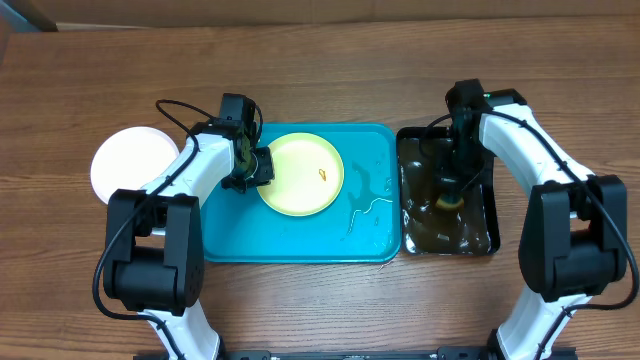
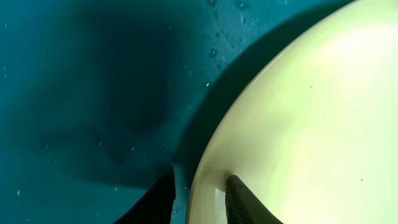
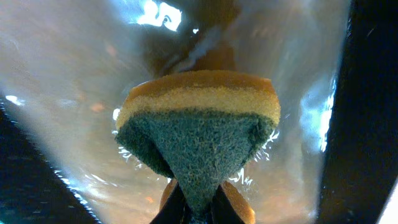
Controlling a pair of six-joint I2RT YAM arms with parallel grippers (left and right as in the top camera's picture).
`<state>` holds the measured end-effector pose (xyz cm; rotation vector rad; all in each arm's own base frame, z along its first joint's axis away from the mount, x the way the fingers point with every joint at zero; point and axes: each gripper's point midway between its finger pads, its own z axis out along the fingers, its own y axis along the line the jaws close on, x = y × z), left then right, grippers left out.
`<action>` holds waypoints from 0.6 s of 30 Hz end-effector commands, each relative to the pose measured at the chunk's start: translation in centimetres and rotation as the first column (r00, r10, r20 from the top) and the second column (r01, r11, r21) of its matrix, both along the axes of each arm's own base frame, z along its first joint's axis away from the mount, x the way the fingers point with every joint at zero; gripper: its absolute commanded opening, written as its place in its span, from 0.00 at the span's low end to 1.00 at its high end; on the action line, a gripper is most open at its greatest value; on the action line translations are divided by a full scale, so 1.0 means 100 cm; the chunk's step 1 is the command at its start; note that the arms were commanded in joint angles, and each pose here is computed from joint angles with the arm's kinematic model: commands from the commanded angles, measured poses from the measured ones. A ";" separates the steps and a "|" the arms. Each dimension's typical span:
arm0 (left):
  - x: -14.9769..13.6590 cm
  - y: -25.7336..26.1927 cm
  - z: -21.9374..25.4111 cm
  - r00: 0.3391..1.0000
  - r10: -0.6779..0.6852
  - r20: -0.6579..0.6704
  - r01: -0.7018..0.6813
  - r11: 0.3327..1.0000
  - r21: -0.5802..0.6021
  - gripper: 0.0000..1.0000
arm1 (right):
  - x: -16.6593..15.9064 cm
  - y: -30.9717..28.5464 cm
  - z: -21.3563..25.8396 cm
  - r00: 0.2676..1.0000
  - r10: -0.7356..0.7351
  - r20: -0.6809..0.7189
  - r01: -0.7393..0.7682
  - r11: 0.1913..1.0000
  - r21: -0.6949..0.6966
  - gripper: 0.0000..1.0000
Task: Clean dirty plates on tray and stack at the side
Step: 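Lower the right gripper into the basin and grasp the sponge, then lift the sponge and carry it left over the yellow plate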
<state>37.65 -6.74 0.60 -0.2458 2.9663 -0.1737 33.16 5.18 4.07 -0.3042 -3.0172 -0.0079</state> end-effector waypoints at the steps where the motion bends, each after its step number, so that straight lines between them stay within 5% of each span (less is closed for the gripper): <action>1: -0.006 0.002 -0.015 1.000 -0.005 -0.025 0.005 1.000 0.014 0.31 | 0.011 0.002 0.040 0.993 0.012 0.121 -0.013 1.000 0.005 0.04; 4: -0.002 0.001 -0.015 1.000 -0.005 -0.008 0.006 1.000 0.012 0.30 | 0.011 -0.003 0.056 0.986 0.011 0.164 -0.008 1.000 -0.015 0.04; 10: -0.009 0.001 -0.016 0.999 -0.006 -0.039 0.006 1.000 0.012 0.04 | 0.004 -0.003 0.061 0.988 0.019 0.152 -0.018 1.000 -0.012 0.04; 14: -0.023 0.003 -0.017 0.995 -0.005 -0.098 0.007 1.000 0.019 0.04 | -0.001 -0.004 0.061 0.990 0.044 0.135 -0.042 0.999 -0.015 0.04; 18: -0.029 0.003 -0.018 0.993 -0.006 -0.119 0.008 1.000 0.016 0.25 | -0.002 -0.004 0.065 0.990 0.045 0.130 -0.043 0.999 -0.018 0.04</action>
